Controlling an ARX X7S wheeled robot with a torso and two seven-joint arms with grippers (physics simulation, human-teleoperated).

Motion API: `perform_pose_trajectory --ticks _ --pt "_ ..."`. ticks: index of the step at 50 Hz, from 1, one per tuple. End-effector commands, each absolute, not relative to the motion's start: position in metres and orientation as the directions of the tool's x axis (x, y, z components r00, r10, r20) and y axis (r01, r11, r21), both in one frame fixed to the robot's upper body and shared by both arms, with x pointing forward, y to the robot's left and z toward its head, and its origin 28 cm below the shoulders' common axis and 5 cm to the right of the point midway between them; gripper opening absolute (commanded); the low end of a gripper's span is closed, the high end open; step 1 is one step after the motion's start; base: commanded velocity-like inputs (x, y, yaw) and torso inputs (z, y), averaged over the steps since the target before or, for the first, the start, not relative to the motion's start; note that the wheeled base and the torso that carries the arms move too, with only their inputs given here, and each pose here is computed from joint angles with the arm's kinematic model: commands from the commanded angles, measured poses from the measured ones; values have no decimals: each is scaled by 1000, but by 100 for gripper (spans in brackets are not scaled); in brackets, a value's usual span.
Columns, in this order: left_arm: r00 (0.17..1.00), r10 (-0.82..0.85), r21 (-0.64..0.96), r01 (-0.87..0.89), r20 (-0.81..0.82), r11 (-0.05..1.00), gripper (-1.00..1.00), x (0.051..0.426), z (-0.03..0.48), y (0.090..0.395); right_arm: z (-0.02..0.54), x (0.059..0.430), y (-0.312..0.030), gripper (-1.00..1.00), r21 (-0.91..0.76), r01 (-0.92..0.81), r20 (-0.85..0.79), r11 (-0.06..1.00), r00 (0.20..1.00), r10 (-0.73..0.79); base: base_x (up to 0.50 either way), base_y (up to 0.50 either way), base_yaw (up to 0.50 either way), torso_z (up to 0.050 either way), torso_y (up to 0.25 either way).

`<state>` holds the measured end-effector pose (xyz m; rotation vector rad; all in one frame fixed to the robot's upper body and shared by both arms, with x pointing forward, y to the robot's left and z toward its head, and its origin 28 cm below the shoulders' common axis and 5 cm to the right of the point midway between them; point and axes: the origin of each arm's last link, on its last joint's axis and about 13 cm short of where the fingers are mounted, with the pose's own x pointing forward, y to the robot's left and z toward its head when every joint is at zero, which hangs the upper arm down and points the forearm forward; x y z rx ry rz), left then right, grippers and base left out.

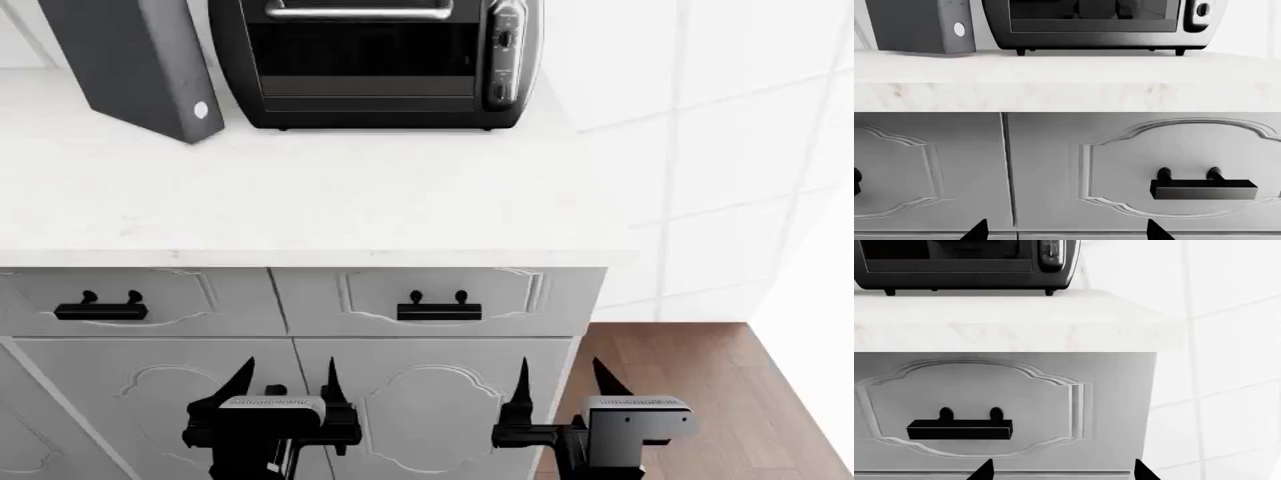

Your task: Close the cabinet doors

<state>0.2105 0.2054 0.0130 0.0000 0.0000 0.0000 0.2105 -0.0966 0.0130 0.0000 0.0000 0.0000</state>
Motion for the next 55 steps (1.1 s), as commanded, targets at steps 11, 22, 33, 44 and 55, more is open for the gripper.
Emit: perform_pose_trajectory --ticks 11,22,33,44,55 --pt "995 -2 39 -2 97 999 100 203 27 205 35 208 -93 100 -24 -41 168 999 985 45 0 0 0 0 0" --pt "895 -38 60 13 444 998 100 196 80 206 83 199 -92 100 -44 -54 452 998 889 68 0 0 0 0 0" --pt "787 -67 87 16 614 996 100 189 123 200 131 196 -82 100 -49 -56 602 997 795 74 0 0 0 0 0" --pt "657 -45 75 -18 752 997 100 184 173 201 193 192 -93 100 -20 26 748 999 663 -3 0 0 0 0 0" --pt "542 20 29 -82 840 996 100 178 210 212 221 179 -101 100 4 64 819 998 572 -40 0 0 0 0 0"
